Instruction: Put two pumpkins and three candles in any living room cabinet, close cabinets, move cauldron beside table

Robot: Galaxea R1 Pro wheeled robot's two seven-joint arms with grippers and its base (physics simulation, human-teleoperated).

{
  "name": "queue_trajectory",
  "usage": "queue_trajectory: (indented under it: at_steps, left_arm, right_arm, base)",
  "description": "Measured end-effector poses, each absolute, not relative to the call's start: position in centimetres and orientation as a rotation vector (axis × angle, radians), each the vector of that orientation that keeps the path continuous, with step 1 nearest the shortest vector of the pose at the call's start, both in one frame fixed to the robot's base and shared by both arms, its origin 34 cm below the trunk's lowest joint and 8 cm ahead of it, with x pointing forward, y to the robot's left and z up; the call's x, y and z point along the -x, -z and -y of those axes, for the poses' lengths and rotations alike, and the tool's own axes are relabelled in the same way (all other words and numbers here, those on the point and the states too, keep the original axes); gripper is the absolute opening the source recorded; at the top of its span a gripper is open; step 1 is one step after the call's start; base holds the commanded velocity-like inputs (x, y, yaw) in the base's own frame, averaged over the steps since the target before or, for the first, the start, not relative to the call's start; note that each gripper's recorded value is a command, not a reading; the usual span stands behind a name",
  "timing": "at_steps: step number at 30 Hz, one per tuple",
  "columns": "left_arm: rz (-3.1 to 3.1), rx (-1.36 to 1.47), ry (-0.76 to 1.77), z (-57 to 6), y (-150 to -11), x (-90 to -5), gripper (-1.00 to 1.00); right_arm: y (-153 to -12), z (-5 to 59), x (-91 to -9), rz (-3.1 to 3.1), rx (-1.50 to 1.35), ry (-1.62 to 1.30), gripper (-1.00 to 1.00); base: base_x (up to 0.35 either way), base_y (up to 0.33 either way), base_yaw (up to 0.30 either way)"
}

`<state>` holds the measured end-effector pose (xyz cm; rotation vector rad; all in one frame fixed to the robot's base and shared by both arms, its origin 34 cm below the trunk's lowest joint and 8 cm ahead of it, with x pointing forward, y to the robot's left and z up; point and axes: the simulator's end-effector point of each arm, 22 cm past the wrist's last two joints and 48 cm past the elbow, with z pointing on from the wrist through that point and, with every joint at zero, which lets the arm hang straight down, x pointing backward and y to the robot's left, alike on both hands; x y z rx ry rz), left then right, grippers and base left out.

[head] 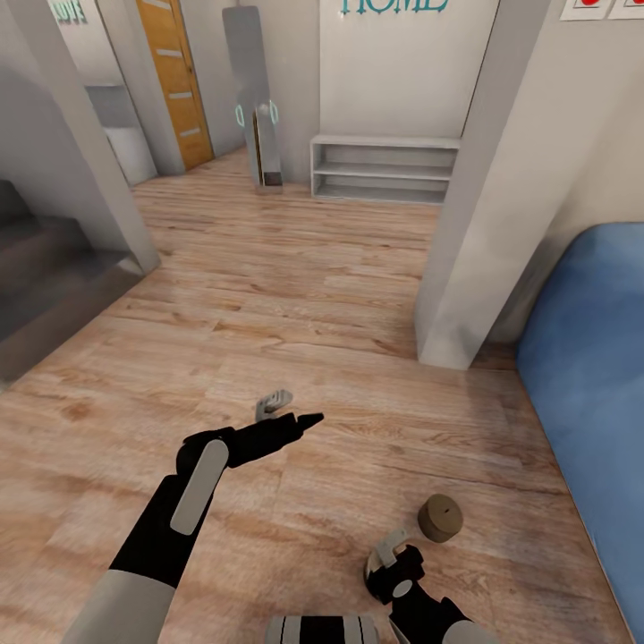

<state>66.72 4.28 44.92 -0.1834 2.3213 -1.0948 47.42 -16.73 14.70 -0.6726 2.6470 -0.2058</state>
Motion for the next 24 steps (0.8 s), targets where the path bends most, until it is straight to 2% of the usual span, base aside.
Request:
queue_trajectory:
  at_steps: [24]
  left_arm:
    - [-2.308, 0.188, 1.088, -4.4, -45.0, -66.9, 1.00]
  right_arm:
    - [-14.3, 14.7, -46.6, -2.663, 0.713, 0.065, 1.00]
  base:
    - [0.000, 0.000, 0.000]
